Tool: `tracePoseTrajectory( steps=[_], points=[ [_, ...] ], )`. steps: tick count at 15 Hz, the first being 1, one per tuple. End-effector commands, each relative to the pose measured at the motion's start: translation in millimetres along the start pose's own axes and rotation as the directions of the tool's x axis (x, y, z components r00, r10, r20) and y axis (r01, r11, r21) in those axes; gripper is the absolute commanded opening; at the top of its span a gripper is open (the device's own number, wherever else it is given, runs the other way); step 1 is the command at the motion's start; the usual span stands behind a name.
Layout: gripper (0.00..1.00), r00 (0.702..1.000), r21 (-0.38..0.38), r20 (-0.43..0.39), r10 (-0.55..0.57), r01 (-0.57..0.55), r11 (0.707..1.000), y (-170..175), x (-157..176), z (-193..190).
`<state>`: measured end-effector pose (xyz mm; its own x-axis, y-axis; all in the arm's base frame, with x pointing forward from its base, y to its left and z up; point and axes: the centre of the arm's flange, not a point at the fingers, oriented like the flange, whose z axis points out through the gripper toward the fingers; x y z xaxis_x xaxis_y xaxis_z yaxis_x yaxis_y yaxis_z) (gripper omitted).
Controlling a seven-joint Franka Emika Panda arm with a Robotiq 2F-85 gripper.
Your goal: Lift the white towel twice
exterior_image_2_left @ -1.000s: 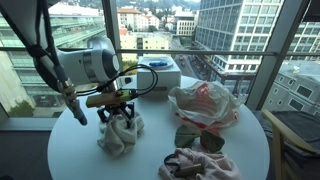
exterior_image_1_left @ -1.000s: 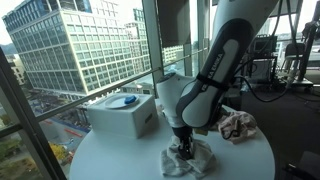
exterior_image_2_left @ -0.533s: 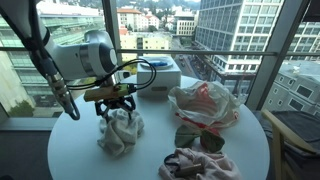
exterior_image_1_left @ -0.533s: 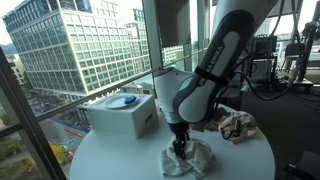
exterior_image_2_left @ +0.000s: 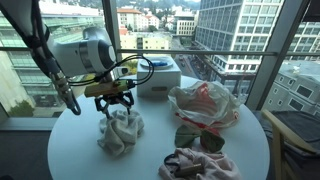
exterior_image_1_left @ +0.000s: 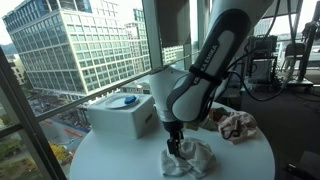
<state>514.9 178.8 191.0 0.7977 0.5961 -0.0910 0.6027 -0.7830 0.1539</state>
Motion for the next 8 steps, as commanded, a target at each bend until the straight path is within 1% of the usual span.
tracePoseTrajectory(
  steps=[1,3,7,8],
  points=[
    [0.66,1.0,-0.006,-0.012,-0.017,0.017,1.0,8,12,3],
    [0.49,1.0,-0.01,-0.003,-0.02,0.02,1.0,12,12,9],
    [0.2,1.0,-0.033,0.015,-0.012,0.012,0.999,29,6,17],
    [0.11,1.0,-0.043,0.018,-0.004,0.004,0.999,33,3,16]
  ],
)
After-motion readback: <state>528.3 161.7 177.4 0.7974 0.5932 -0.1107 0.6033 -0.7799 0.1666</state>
